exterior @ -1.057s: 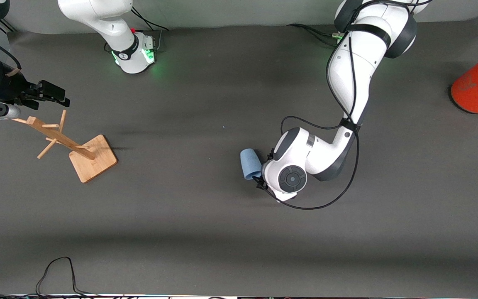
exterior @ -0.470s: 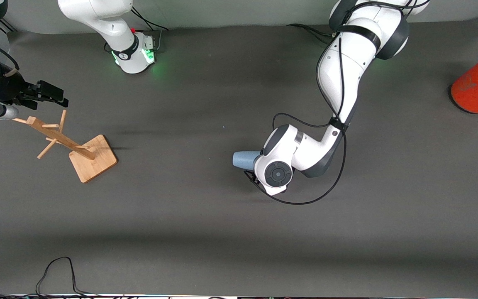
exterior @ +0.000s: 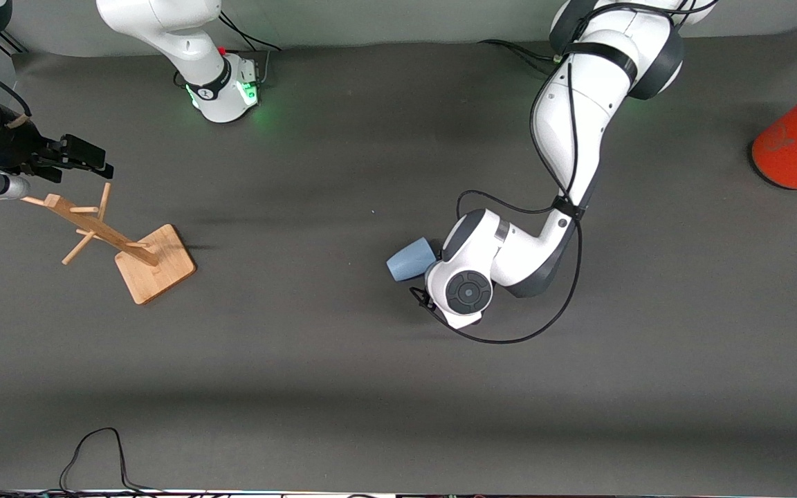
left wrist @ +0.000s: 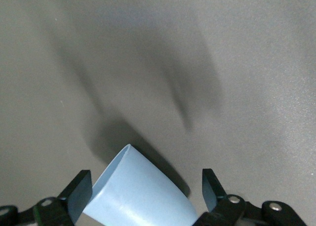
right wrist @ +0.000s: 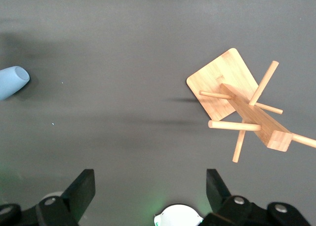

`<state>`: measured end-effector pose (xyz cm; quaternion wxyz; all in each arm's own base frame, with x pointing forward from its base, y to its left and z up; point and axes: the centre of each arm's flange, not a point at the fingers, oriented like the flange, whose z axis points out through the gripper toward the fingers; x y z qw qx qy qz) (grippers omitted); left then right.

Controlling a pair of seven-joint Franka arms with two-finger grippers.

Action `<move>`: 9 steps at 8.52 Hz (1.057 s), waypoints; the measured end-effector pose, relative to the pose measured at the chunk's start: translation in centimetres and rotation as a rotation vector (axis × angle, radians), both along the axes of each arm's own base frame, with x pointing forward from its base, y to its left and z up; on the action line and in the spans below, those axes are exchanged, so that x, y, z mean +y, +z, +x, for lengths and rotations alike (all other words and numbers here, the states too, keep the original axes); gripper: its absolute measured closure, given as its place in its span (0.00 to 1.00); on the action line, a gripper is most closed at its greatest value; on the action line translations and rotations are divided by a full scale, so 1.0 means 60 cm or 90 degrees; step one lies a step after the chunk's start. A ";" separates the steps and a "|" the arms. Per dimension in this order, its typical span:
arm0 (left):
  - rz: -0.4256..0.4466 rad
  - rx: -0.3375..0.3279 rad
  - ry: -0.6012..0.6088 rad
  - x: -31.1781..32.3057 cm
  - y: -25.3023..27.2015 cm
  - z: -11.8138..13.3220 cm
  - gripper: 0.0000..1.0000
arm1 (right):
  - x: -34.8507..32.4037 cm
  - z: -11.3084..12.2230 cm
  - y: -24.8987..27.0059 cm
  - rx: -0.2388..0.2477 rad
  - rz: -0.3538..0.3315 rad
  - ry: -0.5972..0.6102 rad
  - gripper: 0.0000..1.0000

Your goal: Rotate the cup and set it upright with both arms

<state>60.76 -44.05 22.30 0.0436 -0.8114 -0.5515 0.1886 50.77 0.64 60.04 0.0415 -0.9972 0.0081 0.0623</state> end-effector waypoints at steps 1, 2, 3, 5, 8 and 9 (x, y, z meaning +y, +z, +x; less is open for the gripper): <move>0.000 0.000 0.000 0.000 0.000 0.000 0.01 | 0.000 0.000 0.000 0.000 0.000 0.000 0.00; 0.000 0.000 0.000 -0.001 0.000 0.000 0.01 | 0.000 0.000 0.000 0.000 0.000 0.000 0.00; -0.001 0.000 -0.002 -0.001 0.001 -0.001 0.03 | 0.000 0.000 0.000 0.000 0.000 0.000 0.00; -0.024 0.005 -0.089 -0.001 0.019 -0.009 0.03 | 0.000 0.000 -0.002 0.001 0.000 0.000 0.00; -0.060 -0.049 -0.152 -0.016 0.038 -0.011 0.05 | 0.000 0.000 -0.005 0.004 0.000 0.000 0.00; -0.080 -0.091 -0.180 -0.022 0.044 -0.021 0.04 | 0.000 0.000 -0.006 0.005 0.000 0.000 0.00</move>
